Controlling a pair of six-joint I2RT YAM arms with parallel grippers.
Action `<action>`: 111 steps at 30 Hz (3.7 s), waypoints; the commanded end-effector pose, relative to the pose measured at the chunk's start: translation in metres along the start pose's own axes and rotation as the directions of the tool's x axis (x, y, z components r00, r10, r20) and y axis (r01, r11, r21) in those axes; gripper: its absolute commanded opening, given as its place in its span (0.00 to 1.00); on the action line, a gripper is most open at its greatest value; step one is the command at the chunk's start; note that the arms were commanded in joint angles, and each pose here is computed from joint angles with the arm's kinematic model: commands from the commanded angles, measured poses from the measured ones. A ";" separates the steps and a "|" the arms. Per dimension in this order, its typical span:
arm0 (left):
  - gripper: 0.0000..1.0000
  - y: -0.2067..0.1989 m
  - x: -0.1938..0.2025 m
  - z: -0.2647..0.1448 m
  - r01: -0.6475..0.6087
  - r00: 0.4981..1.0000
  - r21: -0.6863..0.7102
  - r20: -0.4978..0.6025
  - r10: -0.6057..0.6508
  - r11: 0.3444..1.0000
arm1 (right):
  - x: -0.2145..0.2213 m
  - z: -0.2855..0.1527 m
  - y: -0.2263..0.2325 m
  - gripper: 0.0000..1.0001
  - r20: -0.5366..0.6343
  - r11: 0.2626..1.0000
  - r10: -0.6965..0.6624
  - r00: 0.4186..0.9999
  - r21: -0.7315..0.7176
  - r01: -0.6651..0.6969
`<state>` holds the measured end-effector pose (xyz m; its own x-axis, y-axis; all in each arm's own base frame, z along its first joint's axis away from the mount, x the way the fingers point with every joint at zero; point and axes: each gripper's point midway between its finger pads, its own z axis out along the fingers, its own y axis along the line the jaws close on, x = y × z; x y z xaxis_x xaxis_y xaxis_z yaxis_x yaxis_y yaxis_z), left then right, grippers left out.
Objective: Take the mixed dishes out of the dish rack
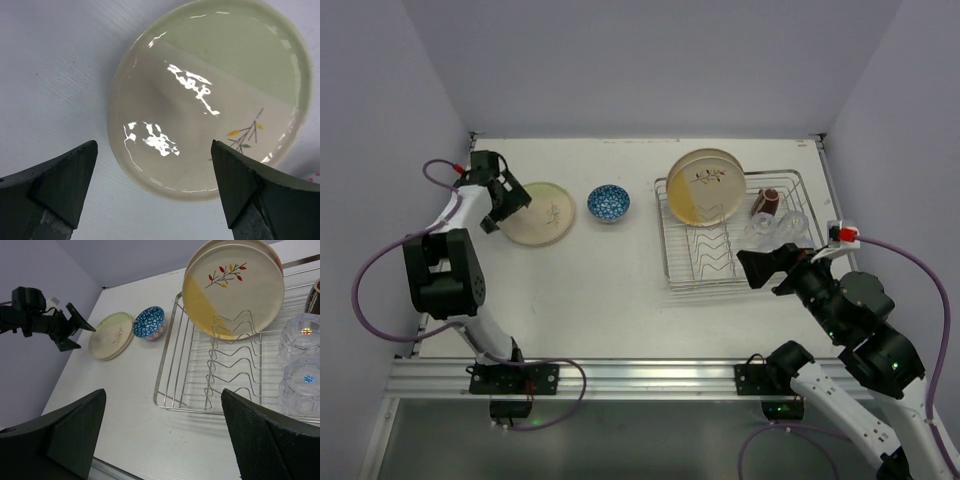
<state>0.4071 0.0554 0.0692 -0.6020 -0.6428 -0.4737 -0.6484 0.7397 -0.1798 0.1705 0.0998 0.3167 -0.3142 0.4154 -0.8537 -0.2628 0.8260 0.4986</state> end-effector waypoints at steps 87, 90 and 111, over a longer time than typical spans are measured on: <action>0.50 -0.407 0.251 -0.201 -0.515 0.429 0.715 0.692 0.581 -0.472 | -0.026 -0.037 -0.020 0.99 0.079 0.993 -0.090 0.993 0.087 0.083; 0.48 -0.407 0.252 -0.198 -0.515 0.426 0.714 0.693 0.581 -0.474 | -0.025 -0.037 -0.021 0.99 0.078 0.992 -0.093 0.993 0.090 0.086; 0.11 -0.413 0.248 -0.195 -0.579 0.408 0.656 0.747 0.525 -0.484 | -0.020 -0.030 -0.024 0.99 0.052 0.988 -0.116 0.992 0.106 0.110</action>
<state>0.4436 -0.4399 0.1719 -0.2919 0.3096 -0.9049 0.9513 0.1918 -0.2412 0.1504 0.0601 0.3290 -0.2294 0.3653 -0.9022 -0.2077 0.8872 0.4121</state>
